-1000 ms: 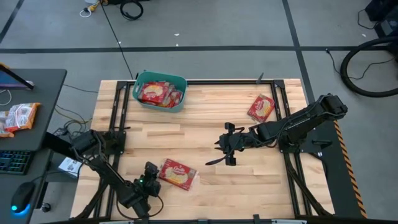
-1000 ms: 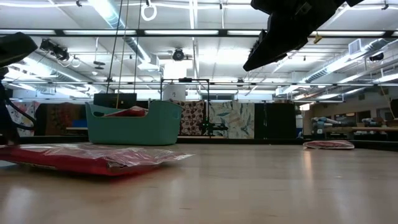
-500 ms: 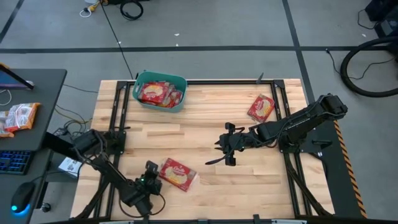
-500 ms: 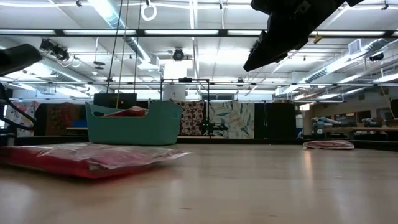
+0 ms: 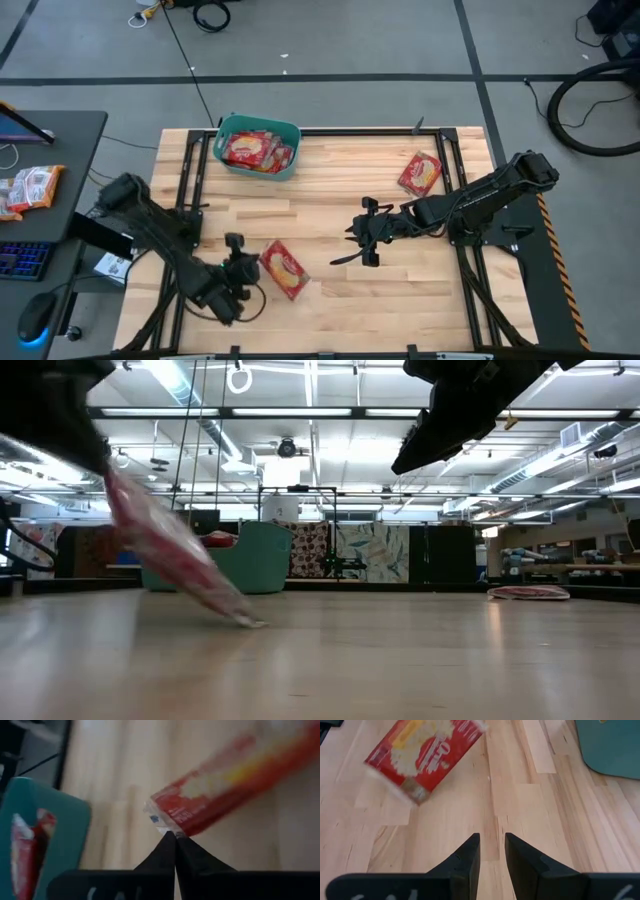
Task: Sort popcorn bags into baskets
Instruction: Put the bottom popcorn bag into the bin
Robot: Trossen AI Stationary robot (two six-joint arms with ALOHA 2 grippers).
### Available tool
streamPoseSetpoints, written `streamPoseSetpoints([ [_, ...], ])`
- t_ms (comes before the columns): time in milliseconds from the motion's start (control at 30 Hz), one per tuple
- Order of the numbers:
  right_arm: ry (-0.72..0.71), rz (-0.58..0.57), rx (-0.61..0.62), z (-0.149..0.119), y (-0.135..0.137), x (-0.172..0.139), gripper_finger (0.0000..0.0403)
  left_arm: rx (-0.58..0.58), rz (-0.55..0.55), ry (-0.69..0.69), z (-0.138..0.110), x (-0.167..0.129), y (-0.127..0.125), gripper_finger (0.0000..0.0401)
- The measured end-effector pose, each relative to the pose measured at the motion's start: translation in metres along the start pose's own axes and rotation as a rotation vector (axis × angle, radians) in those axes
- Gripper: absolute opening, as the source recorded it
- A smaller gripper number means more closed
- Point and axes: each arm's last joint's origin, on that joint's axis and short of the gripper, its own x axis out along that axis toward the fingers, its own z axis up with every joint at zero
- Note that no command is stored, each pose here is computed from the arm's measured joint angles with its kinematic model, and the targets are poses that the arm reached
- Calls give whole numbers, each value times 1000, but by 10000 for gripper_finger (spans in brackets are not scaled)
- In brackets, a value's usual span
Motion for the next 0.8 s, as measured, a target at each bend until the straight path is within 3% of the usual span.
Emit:
streamPoseSetpoints([
  [133, 0, 0, -7, 0, 0, 0, 96, -112, 40, -44, 12, -2, 31, 2],
  [800, -2, 1, -9, 0, 0, 0, 96, -254, 188, -219, 55, 12, 164, 1],
])
